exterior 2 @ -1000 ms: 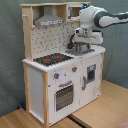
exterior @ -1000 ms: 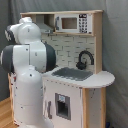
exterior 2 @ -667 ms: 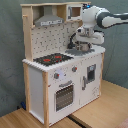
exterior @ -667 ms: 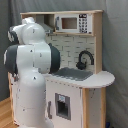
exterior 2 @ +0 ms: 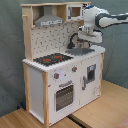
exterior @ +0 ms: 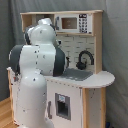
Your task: Play with the kitchen
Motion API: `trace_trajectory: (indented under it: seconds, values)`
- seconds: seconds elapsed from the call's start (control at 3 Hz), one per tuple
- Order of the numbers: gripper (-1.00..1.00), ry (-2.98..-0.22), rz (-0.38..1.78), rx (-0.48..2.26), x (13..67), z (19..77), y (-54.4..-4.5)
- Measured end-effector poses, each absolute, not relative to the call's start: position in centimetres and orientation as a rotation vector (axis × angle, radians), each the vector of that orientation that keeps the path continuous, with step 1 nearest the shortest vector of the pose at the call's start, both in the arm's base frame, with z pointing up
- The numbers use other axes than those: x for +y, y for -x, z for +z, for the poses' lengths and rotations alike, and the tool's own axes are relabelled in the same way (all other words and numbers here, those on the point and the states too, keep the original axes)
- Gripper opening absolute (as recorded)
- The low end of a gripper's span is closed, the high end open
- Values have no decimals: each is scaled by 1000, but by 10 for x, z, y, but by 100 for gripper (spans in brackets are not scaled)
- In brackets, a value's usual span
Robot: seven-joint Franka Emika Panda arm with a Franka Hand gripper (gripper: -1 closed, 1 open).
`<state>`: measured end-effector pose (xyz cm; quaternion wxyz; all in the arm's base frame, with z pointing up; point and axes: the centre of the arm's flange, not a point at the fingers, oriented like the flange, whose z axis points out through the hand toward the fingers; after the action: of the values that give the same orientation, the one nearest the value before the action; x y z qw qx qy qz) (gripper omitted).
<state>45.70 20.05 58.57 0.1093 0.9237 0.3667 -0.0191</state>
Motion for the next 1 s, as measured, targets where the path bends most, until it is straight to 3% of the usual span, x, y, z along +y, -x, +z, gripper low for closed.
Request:
trace_trajectory:
  seconds: [0.33,1.0]
  values:
    - [-100,-2739,-64,1017,168,568,-483]
    - [-100,-2707,-45,991,156,525,-512]
